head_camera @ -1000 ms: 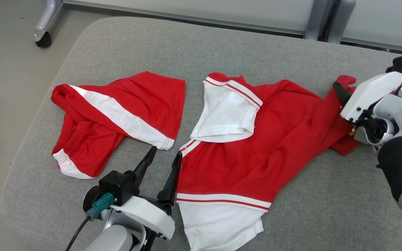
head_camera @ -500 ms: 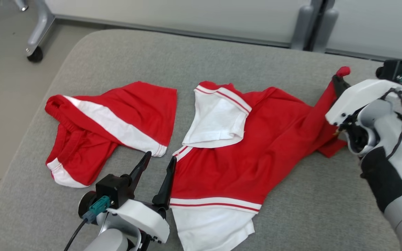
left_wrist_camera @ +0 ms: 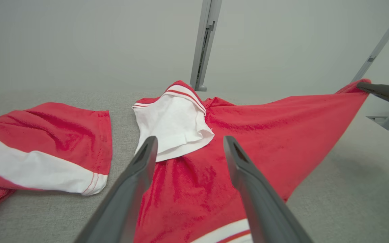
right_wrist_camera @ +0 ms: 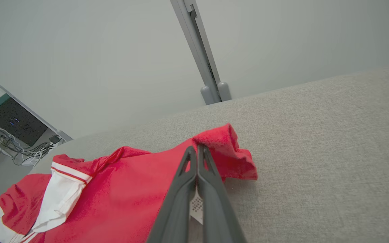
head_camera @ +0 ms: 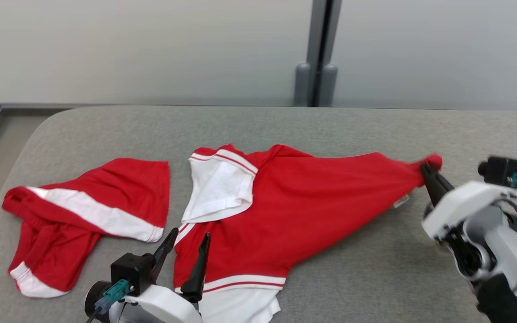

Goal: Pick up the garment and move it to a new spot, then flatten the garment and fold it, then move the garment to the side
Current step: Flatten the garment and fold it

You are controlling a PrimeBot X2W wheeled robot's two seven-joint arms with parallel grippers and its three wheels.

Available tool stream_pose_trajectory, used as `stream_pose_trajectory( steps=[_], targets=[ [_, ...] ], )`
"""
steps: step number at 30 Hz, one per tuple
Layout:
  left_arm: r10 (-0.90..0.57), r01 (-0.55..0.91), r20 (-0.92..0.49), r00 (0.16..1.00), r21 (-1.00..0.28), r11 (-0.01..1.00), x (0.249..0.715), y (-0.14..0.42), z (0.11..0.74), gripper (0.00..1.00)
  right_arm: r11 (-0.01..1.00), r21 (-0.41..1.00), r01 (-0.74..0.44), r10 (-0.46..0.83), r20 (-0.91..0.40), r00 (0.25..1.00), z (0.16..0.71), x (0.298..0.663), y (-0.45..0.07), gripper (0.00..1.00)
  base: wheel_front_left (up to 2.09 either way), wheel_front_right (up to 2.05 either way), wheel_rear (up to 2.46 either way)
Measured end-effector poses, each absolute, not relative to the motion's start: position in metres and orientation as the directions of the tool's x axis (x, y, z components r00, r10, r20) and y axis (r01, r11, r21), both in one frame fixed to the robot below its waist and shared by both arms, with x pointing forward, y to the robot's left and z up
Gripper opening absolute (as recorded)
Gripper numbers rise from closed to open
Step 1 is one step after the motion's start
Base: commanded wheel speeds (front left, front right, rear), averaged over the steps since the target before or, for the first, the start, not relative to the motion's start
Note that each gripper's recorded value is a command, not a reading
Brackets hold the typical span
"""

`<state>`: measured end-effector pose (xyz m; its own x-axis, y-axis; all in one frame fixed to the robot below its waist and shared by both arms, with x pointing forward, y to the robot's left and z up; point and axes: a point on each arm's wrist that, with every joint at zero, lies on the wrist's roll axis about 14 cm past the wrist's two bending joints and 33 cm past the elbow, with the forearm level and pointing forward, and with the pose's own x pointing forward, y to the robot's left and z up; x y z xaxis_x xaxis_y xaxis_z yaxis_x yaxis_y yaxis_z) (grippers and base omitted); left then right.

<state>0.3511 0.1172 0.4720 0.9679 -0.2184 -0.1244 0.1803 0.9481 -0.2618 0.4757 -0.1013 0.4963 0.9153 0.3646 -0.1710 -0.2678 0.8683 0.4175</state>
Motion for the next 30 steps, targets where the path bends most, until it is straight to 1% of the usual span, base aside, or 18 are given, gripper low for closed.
stream_pose_trajectory(
  steps=[4,9,12,14,18,19,20,21,24,26,30],
  targets=[
    [-0.262,0.227,-0.106,0.959,-0.265,0.937,0.350,0.103,0.480,1.00,0.891,0.406,-0.205,0.316,-0.228,0.921,0.480,0.441,-0.144,0.00,0.00,0.00,0.00],
    [-0.299,0.264,-0.104,0.949,-0.261,0.929,0.353,0.092,0.483,1.00,0.898,0.421,-0.125,0.270,-0.304,0.914,0.459,0.397,-0.181,0.00,0.00,0.00,0.00],
    [-0.307,0.268,-0.121,0.944,-0.261,0.927,0.355,0.090,0.478,1.00,0.903,0.422,-0.080,0.266,-0.404,0.875,0.438,0.367,-0.191,0.00,0.00,0.00,0.00],
    [-0.314,0.272,-0.129,0.941,-0.263,0.925,0.356,0.088,0.475,1.00,0.909,0.412,-0.052,0.265,-0.479,0.837,0.424,0.346,-0.196,0.00,0.00,0.00,0.00],
    [-0.324,0.277,-0.146,0.935,-0.270,0.922,0.360,0.084,0.469,1.00,0.929,0.369,0.002,0.223,-0.565,0.795,0.415,0.323,-0.203,0.00,0.00,0.00,0.00],
    [-0.325,0.278,-0.147,0.934,-0.271,0.922,0.361,0.083,0.469,1.00,0.934,0.356,0.013,0.210,-0.578,0.788,0.413,0.320,-0.204,0.18,0.00,0.00,0.00],
    [-0.326,0.279,-0.148,0.934,-0.272,0.921,0.362,0.083,0.468,1.00,0.935,0.353,0.018,0.207,-0.588,0.782,0.413,0.318,-0.202,0.75,0.00,0.00,0.00],
    [-0.328,0.280,-0.150,0.933,-0.272,0.921,0.362,0.082,0.467,1.00,0.933,0.360,0.027,0.207,-0.596,0.776,0.412,0.316,-0.198,1.00,0.00,0.00,0.00],
    [-0.330,0.280,-0.153,0.931,-0.276,0.919,0.363,0.081,0.466,1.00,0.927,0.374,0.030,0.222,-0.611,0.760,0.411,0.312,-0.189,1.00,0.00,0.00,0.00],
    [-0.329,0.279,-0.156,0.932,-0.276,0.920,0.363,0.082,0.465,1.00,0.928,0.371,0.034,0.214,-0.608,0.765,0.416,0.311,-0.189,1.00,0.00,0.00,0.00],
    [-0.325,0.276,-0.154,0.933,-0.273,0.922,0.363,0.085,0.466,1.00,0.938,0.343,0.042,0.153,-0.523,0.838,0.448,0.326,-0.206,1.00,0.00,0.00,0.00]
  ],
)
